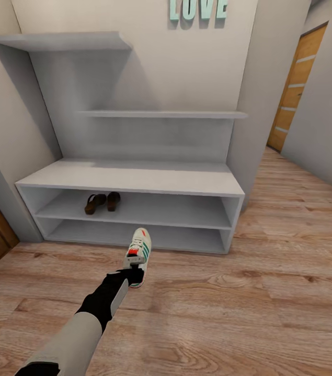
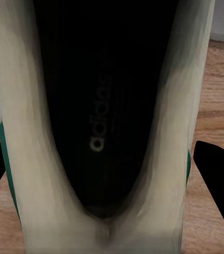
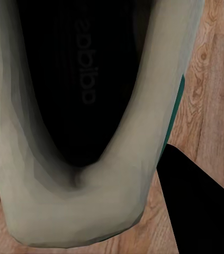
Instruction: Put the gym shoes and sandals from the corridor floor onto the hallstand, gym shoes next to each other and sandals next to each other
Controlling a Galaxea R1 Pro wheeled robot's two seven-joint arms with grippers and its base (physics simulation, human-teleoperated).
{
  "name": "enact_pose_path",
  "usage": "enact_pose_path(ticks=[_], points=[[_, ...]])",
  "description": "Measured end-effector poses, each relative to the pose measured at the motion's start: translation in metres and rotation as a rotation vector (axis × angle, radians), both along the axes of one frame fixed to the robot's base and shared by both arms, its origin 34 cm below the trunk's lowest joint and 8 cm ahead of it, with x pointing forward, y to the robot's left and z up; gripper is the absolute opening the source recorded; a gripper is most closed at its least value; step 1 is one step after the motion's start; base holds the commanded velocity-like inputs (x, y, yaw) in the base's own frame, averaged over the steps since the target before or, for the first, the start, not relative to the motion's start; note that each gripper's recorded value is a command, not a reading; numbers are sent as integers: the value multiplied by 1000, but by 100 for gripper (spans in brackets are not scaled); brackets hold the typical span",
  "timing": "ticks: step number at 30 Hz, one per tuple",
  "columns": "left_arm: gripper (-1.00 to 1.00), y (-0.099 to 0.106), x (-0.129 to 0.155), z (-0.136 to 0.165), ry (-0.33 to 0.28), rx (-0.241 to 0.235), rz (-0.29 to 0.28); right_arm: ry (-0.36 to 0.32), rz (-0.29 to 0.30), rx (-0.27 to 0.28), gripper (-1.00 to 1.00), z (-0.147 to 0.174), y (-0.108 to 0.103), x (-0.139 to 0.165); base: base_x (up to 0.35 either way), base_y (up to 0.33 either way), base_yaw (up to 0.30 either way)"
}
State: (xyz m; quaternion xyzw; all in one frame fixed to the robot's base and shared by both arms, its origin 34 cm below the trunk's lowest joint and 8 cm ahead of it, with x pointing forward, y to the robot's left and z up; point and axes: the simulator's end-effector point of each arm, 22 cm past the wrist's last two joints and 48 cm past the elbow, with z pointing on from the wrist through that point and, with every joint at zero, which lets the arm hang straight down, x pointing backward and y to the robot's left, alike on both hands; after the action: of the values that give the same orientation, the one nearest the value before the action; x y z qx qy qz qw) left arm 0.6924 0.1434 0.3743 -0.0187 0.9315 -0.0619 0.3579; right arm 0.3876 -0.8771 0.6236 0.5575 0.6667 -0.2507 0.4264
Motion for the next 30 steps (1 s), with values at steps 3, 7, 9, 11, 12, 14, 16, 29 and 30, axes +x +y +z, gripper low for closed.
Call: enact_pose_path(ticks=[3, 7, 9, 11, 12, 14, 16, 29, 30], points=[[-100, 1, 0, 0, 0, 1, 0, 0, 0, 0, -100, 0, 0, 0, 89, -103, 0], [-100, 1, 0, 0, -1, 2, 0, 0, 0, 1, -100, 0, 0, 0, 137, -204, 0], [-100, 1, 0, 0, -1, 2, 0, 1, 0, 2, -100, 0, 0, 0, 157, -243, 0], [-100, 1, 0, 0, -1, 2, 0, 1, 0, 2, -100, 0, 0, 0, 163, -248, 0], [-100, 1, 0, 0, -1, 2, 0, 1, 0, 2, -100, 0, 0, 0, 172, -251, 0], [-100, 1, 0, 0, -1, 2, 0, 1, 0, 2, -100, 0, 0, 0, 190, -249, 0], [-100, 1, 0, 0, -1, 1, 0, 1, 0, 2, -100, 0, 0, 0, 222, -244, 0], [-100, 1, -1, 0, 1, 1, 1, 2, 1, 7, -100, -1, 1, 0, 274, -214, 0], [-100, 1, -1, 0, 1, 1, 1, 2, 1, 7, -100, -1, 1, 0, 230, -63, 0]])
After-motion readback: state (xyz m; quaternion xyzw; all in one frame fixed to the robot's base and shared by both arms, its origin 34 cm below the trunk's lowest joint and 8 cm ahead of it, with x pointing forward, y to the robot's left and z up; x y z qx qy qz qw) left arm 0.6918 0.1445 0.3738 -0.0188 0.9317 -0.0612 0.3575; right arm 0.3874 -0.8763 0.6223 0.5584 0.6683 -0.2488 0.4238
